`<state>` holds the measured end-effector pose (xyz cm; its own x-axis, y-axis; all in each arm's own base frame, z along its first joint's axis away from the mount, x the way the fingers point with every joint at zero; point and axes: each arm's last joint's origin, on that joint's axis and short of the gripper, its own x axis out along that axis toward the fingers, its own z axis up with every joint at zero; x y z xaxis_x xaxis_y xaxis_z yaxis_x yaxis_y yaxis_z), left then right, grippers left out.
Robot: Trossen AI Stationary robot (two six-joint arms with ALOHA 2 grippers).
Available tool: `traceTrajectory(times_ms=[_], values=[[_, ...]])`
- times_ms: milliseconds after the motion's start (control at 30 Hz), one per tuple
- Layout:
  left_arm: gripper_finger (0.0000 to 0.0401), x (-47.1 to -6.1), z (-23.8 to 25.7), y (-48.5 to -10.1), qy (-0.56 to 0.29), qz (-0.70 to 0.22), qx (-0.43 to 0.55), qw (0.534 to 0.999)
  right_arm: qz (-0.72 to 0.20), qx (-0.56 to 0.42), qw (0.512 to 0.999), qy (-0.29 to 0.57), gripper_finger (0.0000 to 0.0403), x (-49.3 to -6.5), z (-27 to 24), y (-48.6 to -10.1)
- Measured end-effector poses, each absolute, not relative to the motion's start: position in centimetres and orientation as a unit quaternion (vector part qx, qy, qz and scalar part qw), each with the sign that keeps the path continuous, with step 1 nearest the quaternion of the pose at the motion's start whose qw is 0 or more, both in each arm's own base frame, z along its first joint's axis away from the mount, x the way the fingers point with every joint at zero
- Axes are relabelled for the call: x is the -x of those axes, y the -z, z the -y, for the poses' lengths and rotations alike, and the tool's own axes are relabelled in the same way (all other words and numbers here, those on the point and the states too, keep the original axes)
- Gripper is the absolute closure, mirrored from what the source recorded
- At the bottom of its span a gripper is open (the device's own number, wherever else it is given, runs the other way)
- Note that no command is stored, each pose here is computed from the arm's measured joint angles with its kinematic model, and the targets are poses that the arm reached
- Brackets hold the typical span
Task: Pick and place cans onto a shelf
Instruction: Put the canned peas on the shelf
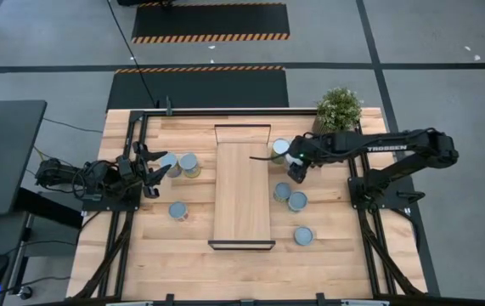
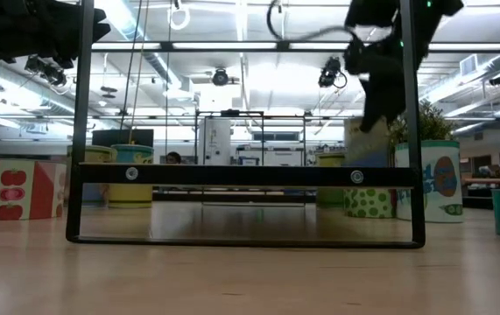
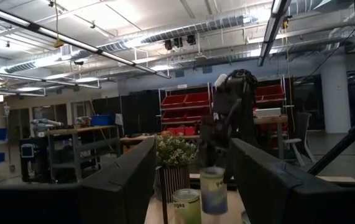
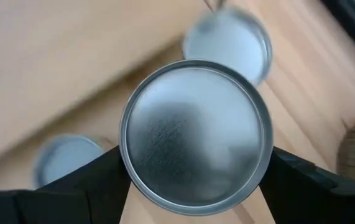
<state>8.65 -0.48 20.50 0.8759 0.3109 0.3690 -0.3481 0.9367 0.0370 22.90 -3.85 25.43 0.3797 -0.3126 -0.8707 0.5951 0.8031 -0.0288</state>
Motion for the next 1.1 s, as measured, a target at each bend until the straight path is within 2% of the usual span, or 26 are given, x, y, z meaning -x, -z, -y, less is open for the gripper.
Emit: traceTrajectory(times_ms=[267,467,800,1100], values=[[0.0193,-8.6,0.5,-20.5,-0.17,0.182,-0.049,0.967,-0.417,-0.127,0.875,0.213,0.0091,-24.7,2.5,-27.6],[0.0193,-8.6,0.5,-20.6,-0.171,0.188,-0.047,0.966,-0.385,-0.095,0.903,0.164,0.0091,-26.8,2.6,-27.5],[0.0193,-8.6,0.5,-20.7,-0.172,0.19,-0.05,0.965,-0.456,-0.045,0.878,0.137,0.009,-31.7,4.8,-27.2],[0.0193,-8.6,0.5,-20.6,-0.172,0.188,-0.051,0.966,-0.503,-0.018,0.859,0.092,0.0081,-34.0,6.6,-25.5]])
